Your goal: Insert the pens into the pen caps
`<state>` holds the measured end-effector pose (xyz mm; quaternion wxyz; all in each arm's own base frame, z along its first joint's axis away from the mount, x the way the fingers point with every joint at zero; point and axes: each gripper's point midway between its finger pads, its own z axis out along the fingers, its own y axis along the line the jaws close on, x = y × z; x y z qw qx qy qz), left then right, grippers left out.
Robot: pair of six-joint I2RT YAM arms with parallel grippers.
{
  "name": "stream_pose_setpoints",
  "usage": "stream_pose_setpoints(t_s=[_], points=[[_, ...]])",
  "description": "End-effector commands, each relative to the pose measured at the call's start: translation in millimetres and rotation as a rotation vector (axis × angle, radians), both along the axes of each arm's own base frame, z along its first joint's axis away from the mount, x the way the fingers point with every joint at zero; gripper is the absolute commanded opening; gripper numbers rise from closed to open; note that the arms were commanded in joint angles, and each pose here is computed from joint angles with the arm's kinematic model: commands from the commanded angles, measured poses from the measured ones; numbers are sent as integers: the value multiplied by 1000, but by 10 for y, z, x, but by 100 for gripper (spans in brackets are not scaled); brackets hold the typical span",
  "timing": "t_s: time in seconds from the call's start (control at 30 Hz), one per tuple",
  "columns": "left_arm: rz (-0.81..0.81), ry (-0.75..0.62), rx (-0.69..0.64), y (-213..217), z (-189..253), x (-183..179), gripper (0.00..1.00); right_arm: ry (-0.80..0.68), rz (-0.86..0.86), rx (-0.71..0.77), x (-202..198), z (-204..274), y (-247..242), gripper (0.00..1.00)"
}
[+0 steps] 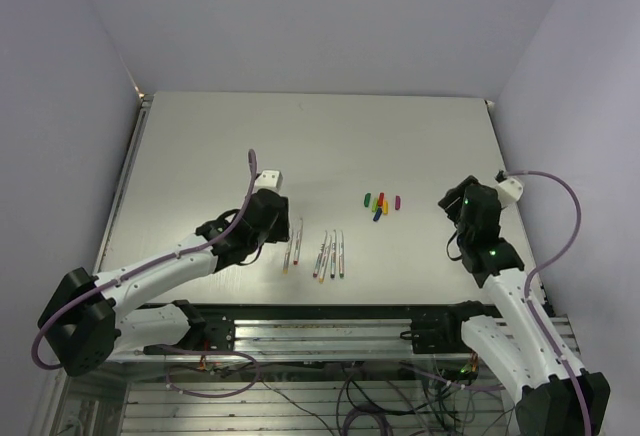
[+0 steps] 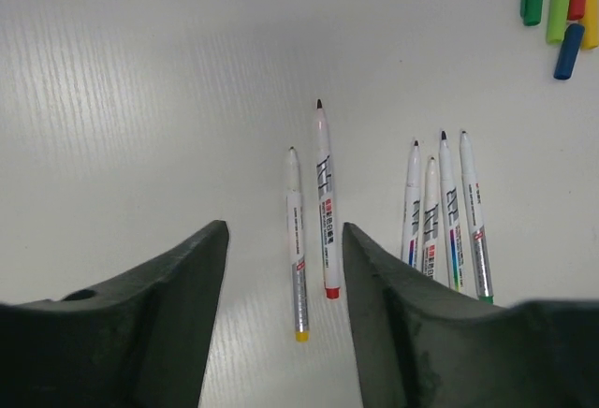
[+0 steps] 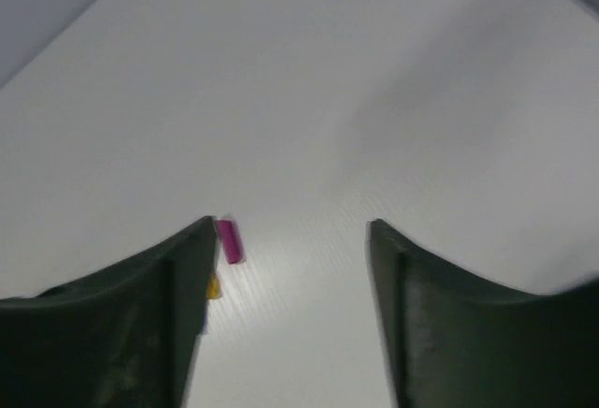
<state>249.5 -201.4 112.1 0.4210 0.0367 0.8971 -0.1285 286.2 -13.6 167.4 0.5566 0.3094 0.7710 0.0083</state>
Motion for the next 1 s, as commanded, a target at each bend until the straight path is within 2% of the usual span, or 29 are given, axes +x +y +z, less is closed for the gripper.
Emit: stream_pose_setpoints(t_s=[0.0,0.03,0.07,0.13,0.17,0.2,0.27,0.3,0.33,0.37,0.43,0.63,0.77,0.97], points=[[-4,49,4,12,-167,-93,50,-108,22,24,66,254,43,33],[-6,52,3,12,-185,-101,44,-122,20,24,64,271,38,18],[-10,54,2,10,-205,-111,41,-134,21,20,62,292,32,13],[-20,61,2,3,-242,-128,39,-144,28,10,64,316,31,11],[-22,66,2,3,-263,-136,40,-145,36,7,67,319,42,21],[-25,68,-2,-5,-267,-140,46,-145,56,0,74,331,67,36],[-33,69,-9,-17,-288,-152,68,-153,105,-8,94,347,135,46],[-35,68,-13,-22,-293,-154,83,-163,131,-8,106,357,173,51],[-34,71,-13,-18,-312,-161,90,-172,150,-5,116,357,207,58],[-34,75,-11,-15,-331,-168,91,-186,167,-1,128,371,238,65],[-39,90,-7,-17,-373,-189,90,-207,181,9,150,390,271,68],[-32,134,-7,-23,-514,-238,85,-183,119,11,167,365,182,62],[-36,149,31,-25,-608,-219,79,-160,98,18,166,325,160,61],[-45,144,97,-73,-672,-127,76,-159,110,39,135,303,190,56]])
